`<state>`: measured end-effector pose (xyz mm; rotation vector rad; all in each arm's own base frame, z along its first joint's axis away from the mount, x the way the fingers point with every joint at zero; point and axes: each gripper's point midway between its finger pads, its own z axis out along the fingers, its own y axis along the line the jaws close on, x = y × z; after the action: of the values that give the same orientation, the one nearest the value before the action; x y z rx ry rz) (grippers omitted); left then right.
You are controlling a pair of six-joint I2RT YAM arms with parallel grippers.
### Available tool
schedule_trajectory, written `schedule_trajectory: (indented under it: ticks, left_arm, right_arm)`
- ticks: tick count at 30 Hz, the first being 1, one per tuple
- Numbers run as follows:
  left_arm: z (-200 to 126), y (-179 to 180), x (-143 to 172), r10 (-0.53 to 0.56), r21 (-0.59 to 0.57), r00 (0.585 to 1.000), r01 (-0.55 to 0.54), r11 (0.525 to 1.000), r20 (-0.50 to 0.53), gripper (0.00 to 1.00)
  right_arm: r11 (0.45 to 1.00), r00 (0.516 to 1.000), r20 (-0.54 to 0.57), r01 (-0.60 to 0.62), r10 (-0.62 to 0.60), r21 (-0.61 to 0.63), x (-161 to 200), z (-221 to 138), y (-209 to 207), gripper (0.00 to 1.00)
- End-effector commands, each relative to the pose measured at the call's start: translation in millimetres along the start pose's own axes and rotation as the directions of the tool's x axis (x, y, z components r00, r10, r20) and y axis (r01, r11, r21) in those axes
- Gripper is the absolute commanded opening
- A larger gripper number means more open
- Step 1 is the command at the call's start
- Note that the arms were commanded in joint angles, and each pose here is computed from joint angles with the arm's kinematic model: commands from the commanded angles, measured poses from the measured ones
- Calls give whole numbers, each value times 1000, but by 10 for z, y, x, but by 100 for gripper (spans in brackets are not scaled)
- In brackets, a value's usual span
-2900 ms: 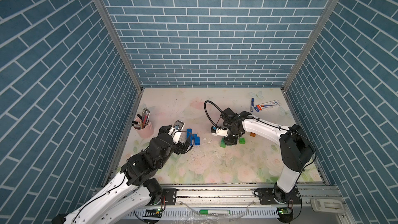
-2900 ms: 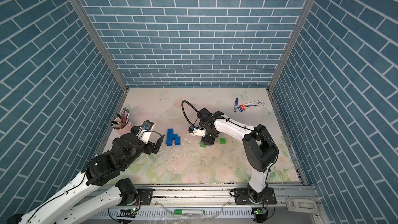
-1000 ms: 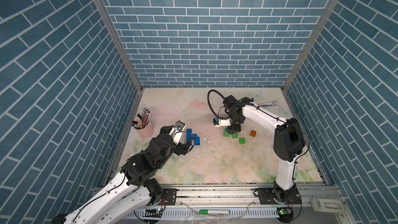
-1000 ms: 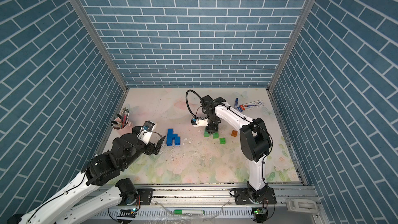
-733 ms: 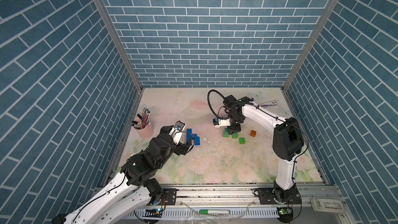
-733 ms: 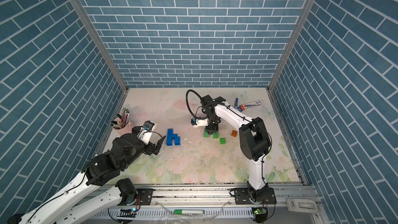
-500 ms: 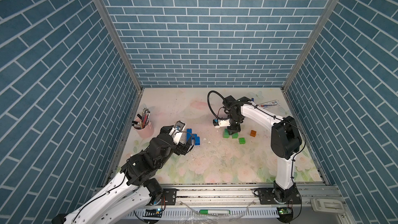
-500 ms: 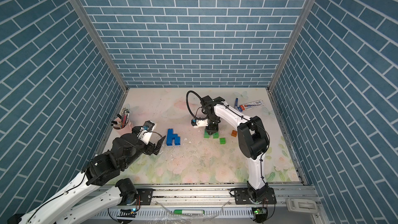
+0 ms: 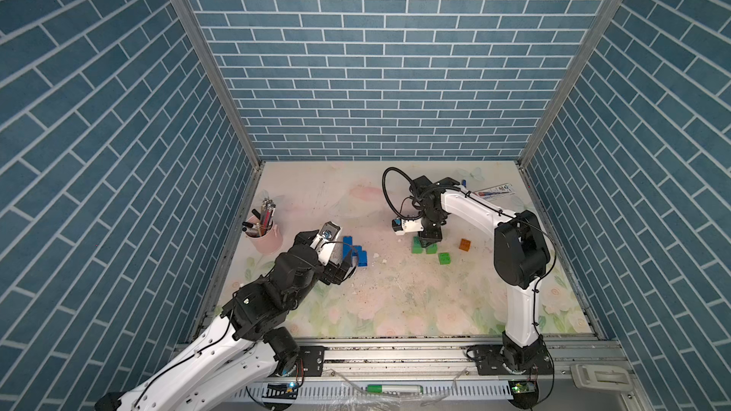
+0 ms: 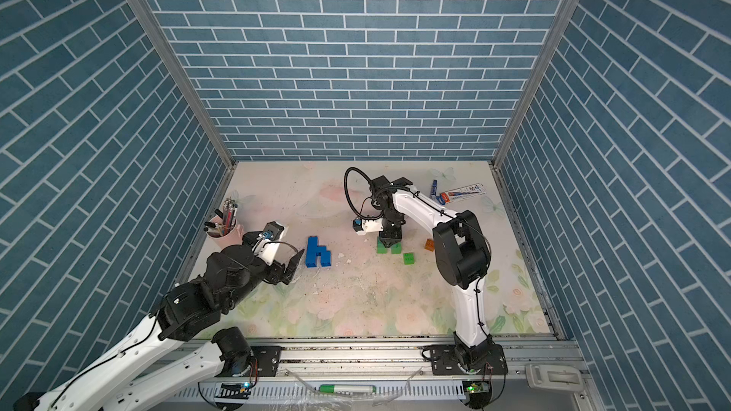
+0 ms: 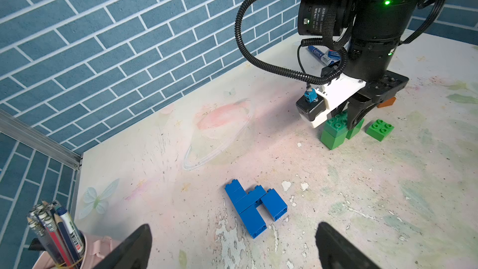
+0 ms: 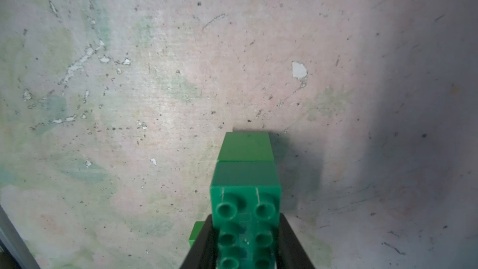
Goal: Assemble the letter h with lego
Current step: Assemble the lego brick with the lego brick.
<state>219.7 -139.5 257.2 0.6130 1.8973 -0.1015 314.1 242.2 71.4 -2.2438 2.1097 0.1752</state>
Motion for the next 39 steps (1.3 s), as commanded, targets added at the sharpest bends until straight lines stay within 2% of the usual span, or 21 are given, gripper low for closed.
schedule_trajectory:
  ticks: [1,14,20,39]
  left_arm:
    - [5,17,21,8,-9,1000,-8,1000,-4,99]
    - [4,15,20,9,-8,1000,-9,1000,-3,99]
    - [6,11,21,10,-7,1000,-10,1000,-3,99]
    - [8,-8,23,10,5,1000,-10,1000,-4,99]
  right_arm:
    - [999,999,-4,45,-45,-18,11,39,-27,0]
    - [999,999,-7,42,-43,-28,61,145,29,0]
    - [999,998,40,42,-42,7,18,139,49,0]
    - [999,996,92,2,2,-37,81,204,138,0]
